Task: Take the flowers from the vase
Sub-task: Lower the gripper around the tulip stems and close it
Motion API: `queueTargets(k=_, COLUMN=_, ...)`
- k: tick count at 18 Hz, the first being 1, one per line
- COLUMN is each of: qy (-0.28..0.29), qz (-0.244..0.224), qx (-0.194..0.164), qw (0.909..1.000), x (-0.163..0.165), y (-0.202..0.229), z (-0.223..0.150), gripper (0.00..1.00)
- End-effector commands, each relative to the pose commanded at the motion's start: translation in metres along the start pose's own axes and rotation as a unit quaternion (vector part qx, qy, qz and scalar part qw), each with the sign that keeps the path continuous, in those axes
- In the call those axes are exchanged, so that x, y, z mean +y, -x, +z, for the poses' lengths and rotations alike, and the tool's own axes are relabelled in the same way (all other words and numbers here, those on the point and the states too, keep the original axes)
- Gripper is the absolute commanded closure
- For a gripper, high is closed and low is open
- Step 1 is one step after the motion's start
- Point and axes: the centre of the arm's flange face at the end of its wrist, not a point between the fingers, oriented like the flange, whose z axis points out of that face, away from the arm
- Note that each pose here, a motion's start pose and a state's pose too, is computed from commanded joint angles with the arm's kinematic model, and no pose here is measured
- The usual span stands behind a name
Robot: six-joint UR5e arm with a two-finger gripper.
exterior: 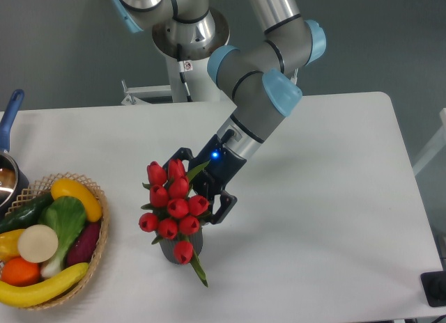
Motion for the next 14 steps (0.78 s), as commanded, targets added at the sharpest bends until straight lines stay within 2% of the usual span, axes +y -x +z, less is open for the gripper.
queueTargets(k=3, qy=-0.001, qz=0.001, qx=-0.002, qw=1.0000, x=-0.0021, y=0.0019, z=-0.0019, gripper=0.25)
queueTargets(k=5, qy=-0.002, qz=0.001, qx=-0.002, qw=1.0000, x=-0.0022, y=0.0018, z=-0.0019, gripper=0.36)
queueTargets(k=8, qy=-0.003, qz=0.000, qx=-0.003, qw=1.0000, x=-0.0033, y=0.0017, z=-0.0036, gripper=0.48)
queueTargets(k=9, qy=-0.003, qz=-0.003, qx=-0.003, qw=1.0000, x=-0.0040, y=0.0015, z=-0.0042, gripper=0.56)
queueTargets(k=11, qy=-0.004, qz=-0.002, qx=-0.004, qw=1.0000, x=-0.0055, y=0.0015, z=-0.0050, gripper=0.56)
queueTargets(k=12, qy=-0.004, qz=-0.003, qx=-0.004, qw=1.0000, x=-0.0055, y=0.0015, z=-0.0050, gripper=0.61)
queueTargets(k=14, qy=-0.004, qz=-0.003, qx=-0.005, qw=1.0000, x=-0.0051, y=0.0020, z=-0.0057, gripper=0.64)
